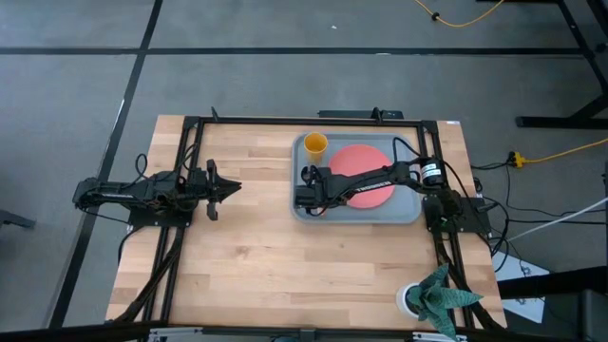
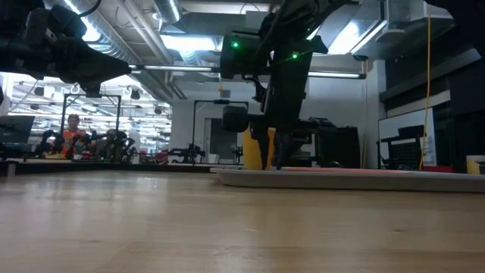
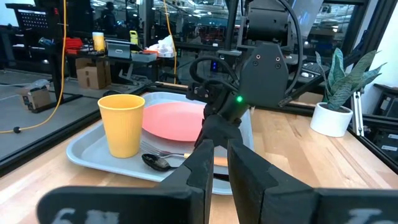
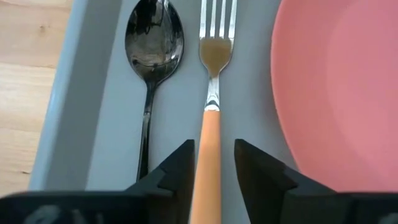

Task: Pick and place plate/cup/fork/spoon on tray
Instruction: Return to Home Position

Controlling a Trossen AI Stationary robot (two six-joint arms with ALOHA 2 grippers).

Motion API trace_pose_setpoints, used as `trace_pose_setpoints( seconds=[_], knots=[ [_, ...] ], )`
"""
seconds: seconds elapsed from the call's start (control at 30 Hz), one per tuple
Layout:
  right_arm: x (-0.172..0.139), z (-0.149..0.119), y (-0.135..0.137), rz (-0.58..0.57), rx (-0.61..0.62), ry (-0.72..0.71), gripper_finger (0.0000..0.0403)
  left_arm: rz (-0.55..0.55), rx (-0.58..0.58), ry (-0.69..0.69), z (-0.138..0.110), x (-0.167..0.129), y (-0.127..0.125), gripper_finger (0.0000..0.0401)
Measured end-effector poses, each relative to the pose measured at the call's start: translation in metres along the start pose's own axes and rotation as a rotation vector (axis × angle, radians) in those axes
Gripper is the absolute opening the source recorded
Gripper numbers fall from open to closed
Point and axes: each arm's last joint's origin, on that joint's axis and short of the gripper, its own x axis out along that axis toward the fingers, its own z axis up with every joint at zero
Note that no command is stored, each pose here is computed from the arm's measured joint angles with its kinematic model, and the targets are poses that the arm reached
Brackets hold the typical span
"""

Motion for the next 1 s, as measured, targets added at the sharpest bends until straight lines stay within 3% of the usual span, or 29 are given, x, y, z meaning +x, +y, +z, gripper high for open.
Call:
trace_pose_setpoints(
  seconds=[0.13,0.27,0.37,0.53,0.6,0.87,1.0],
  knots=[
    [-0.006,-0.003,0.003,0.011,-0.016,-0.002,0.0115,0.000,0.000,0.001,0.000,0.000,0.000,0.0041],
    [-0.037,-0.006,0.011,0.066,-0.129,-0.056,0.0114,0.000,0.000,0.000,0.000,0.000,0.000,0.0041],
    [-0.064,-0.013,0.019,0.132,-0.301,-0.063,0.0114,0.000,0.000,0.000,0.000,0.000,0.000,0.0041],
    [-0.099,-0.033,0.028,0.292,-0.647,0.119,0.0114,0.001,0.000,0.000,0.000,0.000,0.000,0.0041],
    [-0.108,-0.043,0.032,0.377,-0.730,0.158,0.0114,0.000,0.000,0.000,0.000,0.000,0.000,0.0041],
    [-0.136,-0.084,0.041,0.574,-1.132,-0.038,0.0114,0.000,0.000,0.000,0.000,0.000,0.000,0.0041],
    [-0.143,-0.099,0.036,0.593,-1.241,-0.048,0.0114,0.000,0.000,0.000,0.000,0.000,0.000,0.0041]
  ],
)
